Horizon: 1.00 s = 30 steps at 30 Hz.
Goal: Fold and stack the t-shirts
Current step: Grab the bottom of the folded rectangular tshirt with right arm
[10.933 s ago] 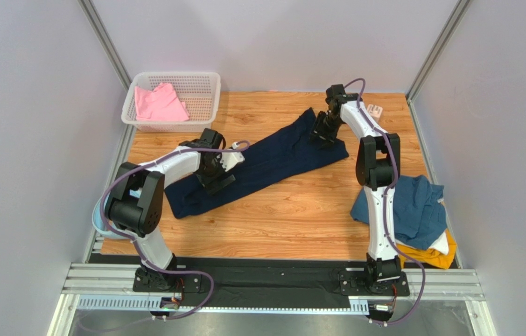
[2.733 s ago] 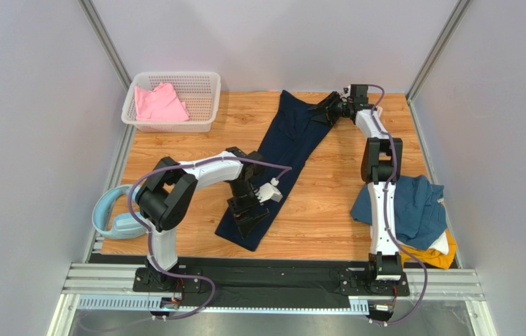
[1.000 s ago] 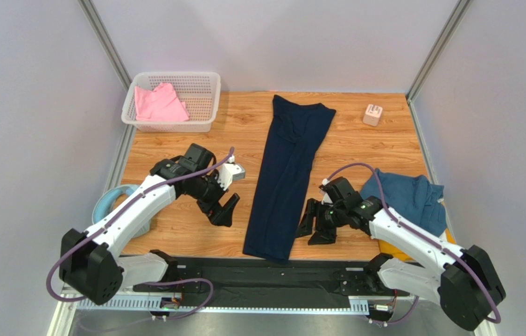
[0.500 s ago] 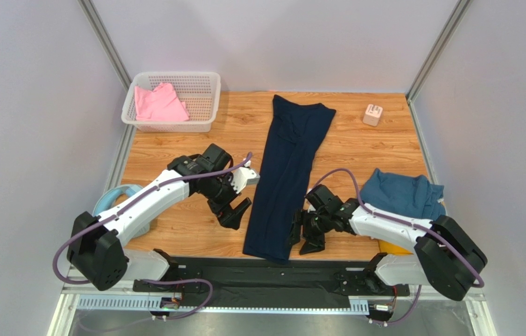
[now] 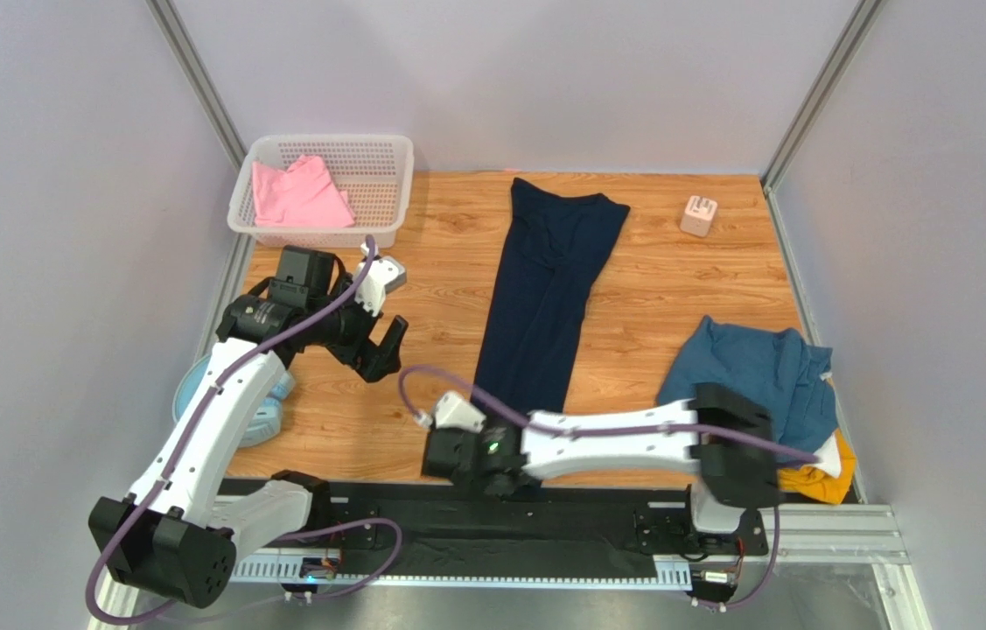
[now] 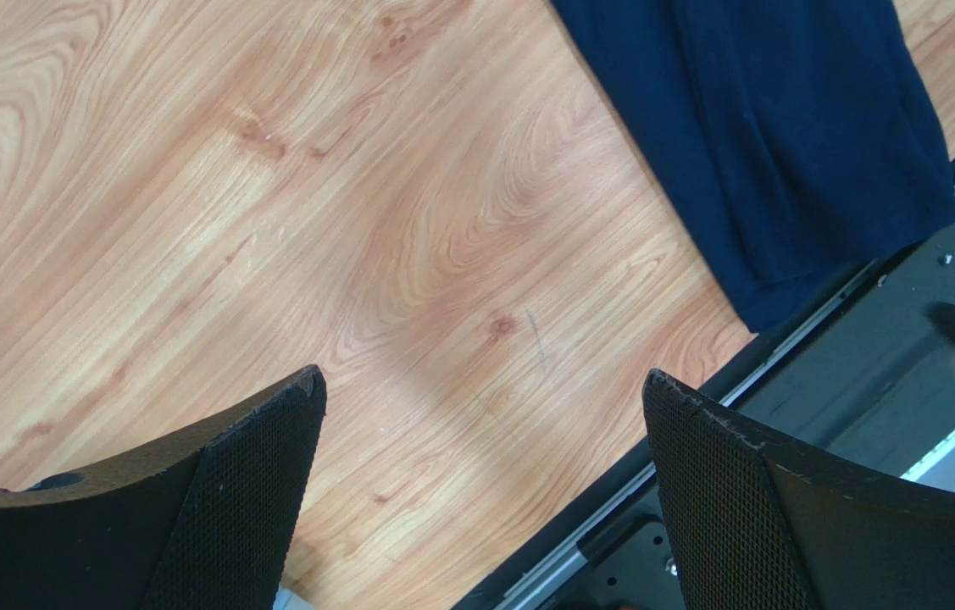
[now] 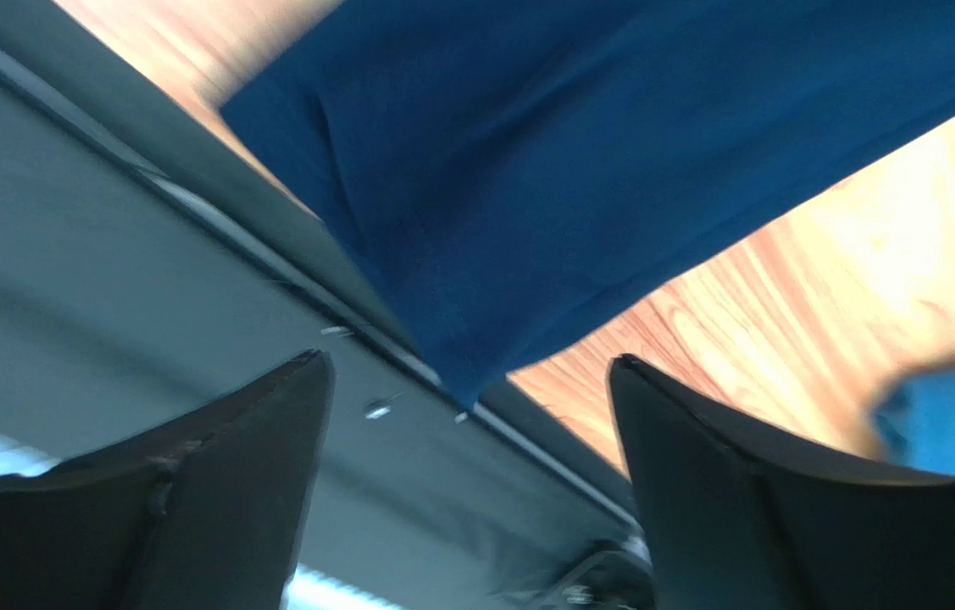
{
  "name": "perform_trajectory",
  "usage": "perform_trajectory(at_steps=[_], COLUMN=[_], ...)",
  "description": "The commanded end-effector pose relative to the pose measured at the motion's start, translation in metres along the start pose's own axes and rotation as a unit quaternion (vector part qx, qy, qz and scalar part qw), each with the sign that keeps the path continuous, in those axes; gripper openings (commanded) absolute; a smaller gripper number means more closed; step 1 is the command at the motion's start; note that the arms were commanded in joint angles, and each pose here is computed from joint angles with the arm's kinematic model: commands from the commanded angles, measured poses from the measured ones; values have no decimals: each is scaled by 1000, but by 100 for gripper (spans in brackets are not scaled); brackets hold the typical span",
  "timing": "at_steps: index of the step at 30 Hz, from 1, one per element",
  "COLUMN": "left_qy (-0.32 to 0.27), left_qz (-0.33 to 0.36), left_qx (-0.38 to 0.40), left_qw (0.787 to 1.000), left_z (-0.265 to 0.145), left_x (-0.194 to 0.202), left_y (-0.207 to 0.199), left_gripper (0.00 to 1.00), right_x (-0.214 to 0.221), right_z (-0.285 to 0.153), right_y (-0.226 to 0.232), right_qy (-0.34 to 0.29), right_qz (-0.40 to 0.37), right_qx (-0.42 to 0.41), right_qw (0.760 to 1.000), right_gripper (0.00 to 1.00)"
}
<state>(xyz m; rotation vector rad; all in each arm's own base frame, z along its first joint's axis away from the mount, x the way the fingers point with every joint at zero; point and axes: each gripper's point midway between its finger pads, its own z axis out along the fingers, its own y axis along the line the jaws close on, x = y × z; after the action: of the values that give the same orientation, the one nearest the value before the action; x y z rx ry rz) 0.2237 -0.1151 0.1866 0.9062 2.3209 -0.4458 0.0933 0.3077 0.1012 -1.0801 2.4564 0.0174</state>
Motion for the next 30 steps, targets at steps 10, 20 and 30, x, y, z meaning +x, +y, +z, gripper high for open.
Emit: perform_trajectory(at_steps=[10,20,30], left_qy=[-11,2,9], left_qz=[-6,-11,-21], left_qx=[-10,-28,-43], left_qw=[1000,1000,999], left_z=[-13,-8,-8], left_x=[6,10,14], left_y=[1,10,15], left_gripper=[100,100,100], right_x=[21,12,14], right_z=[39,55,70], right_y=[-17,23,30], right_qy=[28,-9,-20], right_qz=[-180,-166,-155], right_qx=[165,84,76], right_qw=[969,983,985], right_gripper=[98,95,91])
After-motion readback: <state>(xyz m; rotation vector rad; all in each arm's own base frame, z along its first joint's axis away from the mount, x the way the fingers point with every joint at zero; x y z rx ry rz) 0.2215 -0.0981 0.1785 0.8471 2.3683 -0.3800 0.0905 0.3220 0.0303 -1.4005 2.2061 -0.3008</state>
